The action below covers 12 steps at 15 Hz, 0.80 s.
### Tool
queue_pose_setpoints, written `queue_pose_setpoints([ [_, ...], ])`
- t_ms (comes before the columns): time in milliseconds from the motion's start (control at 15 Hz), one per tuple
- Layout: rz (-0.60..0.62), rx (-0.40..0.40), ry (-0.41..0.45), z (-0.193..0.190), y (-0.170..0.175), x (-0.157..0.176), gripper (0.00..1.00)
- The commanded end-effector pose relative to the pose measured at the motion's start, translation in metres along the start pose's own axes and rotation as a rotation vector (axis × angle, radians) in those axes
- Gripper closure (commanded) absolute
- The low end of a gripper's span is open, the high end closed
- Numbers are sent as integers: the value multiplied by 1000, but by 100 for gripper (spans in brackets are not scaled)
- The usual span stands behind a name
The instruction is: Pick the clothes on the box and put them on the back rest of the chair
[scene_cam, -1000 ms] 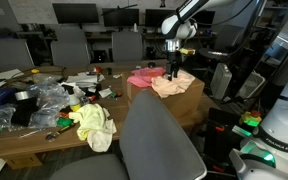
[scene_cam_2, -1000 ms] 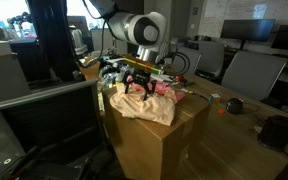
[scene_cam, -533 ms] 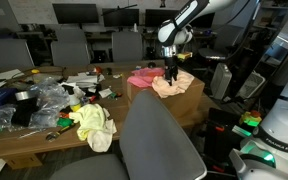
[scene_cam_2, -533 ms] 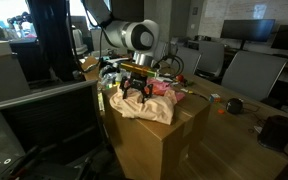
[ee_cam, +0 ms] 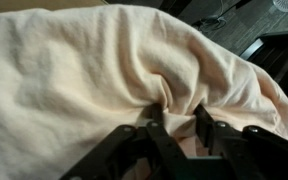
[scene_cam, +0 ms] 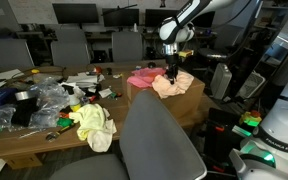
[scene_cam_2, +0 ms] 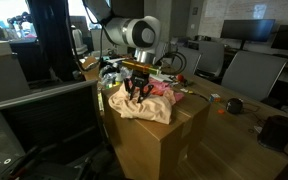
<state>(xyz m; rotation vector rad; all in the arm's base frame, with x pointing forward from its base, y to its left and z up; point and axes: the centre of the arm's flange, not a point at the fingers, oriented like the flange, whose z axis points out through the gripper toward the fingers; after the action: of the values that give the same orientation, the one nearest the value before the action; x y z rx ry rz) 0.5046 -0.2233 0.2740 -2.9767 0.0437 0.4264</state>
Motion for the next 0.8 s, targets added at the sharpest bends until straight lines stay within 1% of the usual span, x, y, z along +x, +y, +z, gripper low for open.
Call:
queue_pose_setpoints([
  [0,-12,-51,36,-28,-6,-36,92],
  [67,-18,-63,51,-38,-6,-48,99],
  [133,-23,-80,66,-48,-6,-61,100],
  [467,-85,-171,152,-94,-18,-128,100],
  [733,-173,-207,220,-124,-39,-169,100],
])
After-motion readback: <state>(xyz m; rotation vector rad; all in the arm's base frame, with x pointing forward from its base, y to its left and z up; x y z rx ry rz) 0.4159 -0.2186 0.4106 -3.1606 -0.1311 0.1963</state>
